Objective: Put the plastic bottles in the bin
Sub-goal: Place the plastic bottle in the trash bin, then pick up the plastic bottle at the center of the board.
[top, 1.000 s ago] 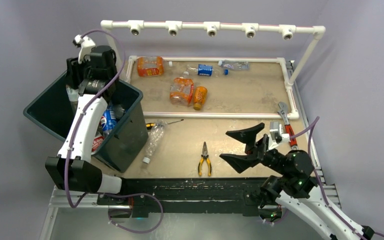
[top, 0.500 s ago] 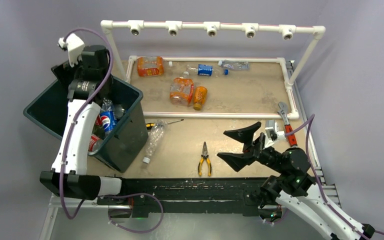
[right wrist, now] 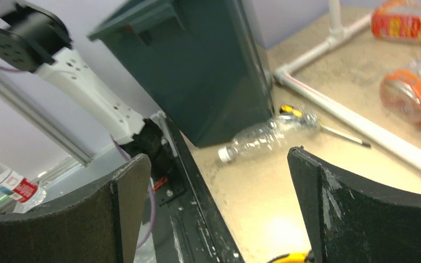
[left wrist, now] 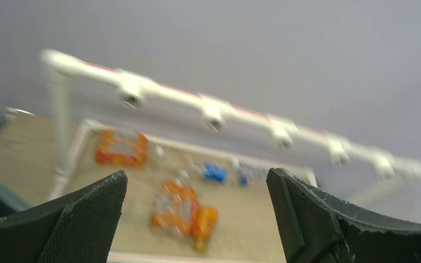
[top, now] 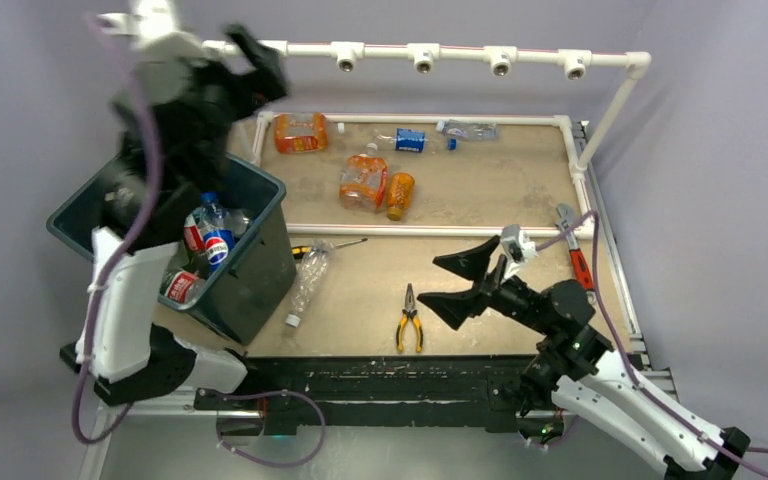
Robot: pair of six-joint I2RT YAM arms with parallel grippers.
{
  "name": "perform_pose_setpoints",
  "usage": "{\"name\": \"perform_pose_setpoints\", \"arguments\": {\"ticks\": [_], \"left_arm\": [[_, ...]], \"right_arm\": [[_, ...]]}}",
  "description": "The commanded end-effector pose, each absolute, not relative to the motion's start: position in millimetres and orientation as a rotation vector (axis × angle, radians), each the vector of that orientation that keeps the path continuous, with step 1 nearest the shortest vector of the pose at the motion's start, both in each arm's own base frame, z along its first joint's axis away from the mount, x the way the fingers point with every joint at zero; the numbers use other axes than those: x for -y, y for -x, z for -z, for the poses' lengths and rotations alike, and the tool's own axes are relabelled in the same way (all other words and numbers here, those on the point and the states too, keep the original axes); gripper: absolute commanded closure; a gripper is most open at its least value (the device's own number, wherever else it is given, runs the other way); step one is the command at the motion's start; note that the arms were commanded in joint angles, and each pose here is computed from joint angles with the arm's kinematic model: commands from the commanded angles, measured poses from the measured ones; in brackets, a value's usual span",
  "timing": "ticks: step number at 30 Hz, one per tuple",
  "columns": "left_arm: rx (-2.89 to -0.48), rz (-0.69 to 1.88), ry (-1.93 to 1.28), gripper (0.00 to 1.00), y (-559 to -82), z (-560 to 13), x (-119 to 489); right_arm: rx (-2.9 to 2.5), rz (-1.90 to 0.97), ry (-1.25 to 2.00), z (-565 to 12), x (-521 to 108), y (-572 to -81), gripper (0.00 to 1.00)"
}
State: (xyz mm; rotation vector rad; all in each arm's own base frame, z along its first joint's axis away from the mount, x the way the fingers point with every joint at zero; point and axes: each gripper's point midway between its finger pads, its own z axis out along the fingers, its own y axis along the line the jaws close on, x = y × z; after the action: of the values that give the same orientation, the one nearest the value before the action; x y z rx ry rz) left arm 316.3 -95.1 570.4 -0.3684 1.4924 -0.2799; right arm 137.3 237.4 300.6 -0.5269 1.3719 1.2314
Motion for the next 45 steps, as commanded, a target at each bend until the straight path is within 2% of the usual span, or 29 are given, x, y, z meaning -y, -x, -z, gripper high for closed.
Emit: {"name": "perform_pose_setpoints", "arguments": {"ticks": [1, 5, 8, 14, 18, 23, 27, 30, 32, 33, 34, 35, 45], "left_arm": [[-1.675, 0.208, 0.075, 0.01, -319, -504, 218], [-1.657, 0.178, -0.057, 0.01, -294, -488, 277], [-1.668, 0.132, -0.136, 0.01, -275, -450, 296], [-1.698, 0.285, -0.113, 0.01, -240, -377, 283], [-1.747, 0.407, -0.103, 0.02, -224, -329, 280], [-1.83, 0.384, -0.106, 0.02, -218, -279, 277], [-1.844, 0.468, -0.059, 0.04, -211, -258, 275], [-1.832, 0.537, -0.04, 0.04, -206, -253, 274], [-1.834, 0.55, -0.036, 0.04, -204, -250, 270], [-1.834, 0.552, -0.037, 0.04, -203, -249, 268], [-1.844, 0.555, -0.022, 0.04, -200, -241, 259], [-1.84, 0.567, -0.008, 0.04, -198, -241, 255], [-1.838, 0.576, -0.046, 0.02, -191, -225, 239]], "right_arm": [[-1.473, -1.179, 0.454, -276, -244, -161, 0.01], [-1.595, -1.106, 0.363, -240, -244, -181, 0.01], [-1.692, -1.054, 0.256, -209, -239, -195, 0.01], [-1.851, -0.985, 0.052, -155, -232, -214, 0.01], [-1.874, -0.832, -0.186, -131, -208, -240, 0.02], [-1.801, -0.755, -0.3, -148, -193, -277, 0.04], [-1.767, -0.779, -0.343, -166, -190, -320, 0.16], [-1.761, -0.772, -0.342, -173, -201, -354, 0.2], [-1.78, -0.763, -0.321, -170, -213, -374, 0.18], [-1.789, -0.752, -0.309, -168, -219, -385, 0.15], [-1.851, -0.7, -0.298, -147, -230, -410, 0.07], [-1.852, -0.696, -0.294, -149, -235, -420, 0.05], [-1.917, -0.577, -0.254, -111, -254, -477, 0.02]]}}
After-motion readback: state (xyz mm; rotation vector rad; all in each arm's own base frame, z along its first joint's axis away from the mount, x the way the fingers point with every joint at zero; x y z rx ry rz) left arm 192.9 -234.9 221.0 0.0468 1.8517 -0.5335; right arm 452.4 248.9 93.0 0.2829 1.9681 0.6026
